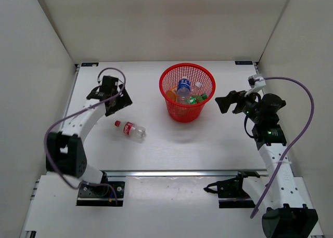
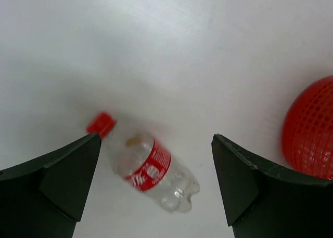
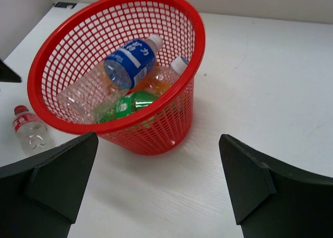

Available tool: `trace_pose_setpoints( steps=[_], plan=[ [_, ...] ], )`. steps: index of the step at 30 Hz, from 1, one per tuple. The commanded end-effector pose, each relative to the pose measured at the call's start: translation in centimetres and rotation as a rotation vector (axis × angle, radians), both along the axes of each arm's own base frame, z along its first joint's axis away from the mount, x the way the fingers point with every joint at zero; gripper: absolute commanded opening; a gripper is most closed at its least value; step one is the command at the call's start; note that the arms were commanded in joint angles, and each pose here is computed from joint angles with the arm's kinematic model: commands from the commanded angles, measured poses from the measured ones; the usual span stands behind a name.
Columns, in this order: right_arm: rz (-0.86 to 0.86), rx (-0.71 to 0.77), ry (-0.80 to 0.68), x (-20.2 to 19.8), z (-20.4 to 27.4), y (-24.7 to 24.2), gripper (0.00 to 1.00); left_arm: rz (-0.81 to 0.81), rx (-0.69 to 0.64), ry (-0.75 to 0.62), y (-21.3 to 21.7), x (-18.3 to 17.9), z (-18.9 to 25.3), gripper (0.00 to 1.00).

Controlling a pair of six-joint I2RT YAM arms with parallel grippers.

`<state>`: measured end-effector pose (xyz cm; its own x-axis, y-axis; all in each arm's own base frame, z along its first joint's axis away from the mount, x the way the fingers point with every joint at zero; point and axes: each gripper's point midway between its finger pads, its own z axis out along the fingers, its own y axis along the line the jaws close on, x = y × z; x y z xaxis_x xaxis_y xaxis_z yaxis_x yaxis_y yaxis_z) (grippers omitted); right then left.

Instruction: Put the plastic bottles in the bin

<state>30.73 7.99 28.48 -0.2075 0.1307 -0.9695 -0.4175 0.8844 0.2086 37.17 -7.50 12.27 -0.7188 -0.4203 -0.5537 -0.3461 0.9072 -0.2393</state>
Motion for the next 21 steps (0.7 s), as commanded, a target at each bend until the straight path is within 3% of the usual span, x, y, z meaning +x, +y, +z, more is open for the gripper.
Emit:
trace_pose_setpoints(
  steps=[1,5,6,9,12,21],
  plan=[
    [0.016,0.008,0.019,0.0,-0.7,0.6,0.99,0.217,0.007,0.104,2.7,-7.1,-0.7,0.98],
    [0.053,0.031,0.042,-0.1,-1.8,1.3,0.99,0.323,-0.127,0.045,1.7,-11.7,-1.7,0.98],
    [0.065,0.042,0.053,-0.1,-2.1,1.5,0.99,0.361,-0.205,-0.019,1.0,-11.0,-1.1,0.99],
    [0.098,0.053,0.034,-0.2,-1.4,2.0,0.99,0.402,-0.329,-0.031,-0.9,-10.7,-3.3,0.99],
    [0.093,0.035,0.041,-0.2,-1.3,1.8,1.00,0.399,-0.307,-0.012,-2.4,-11.1,-4.3,0.99],
    [0.025,0.026,0.058,-1.2,-1.9,0.0,0.99,0.464,-0.276,0.035,-0.9,-12.4,-8.6,0.99]
  ],
)
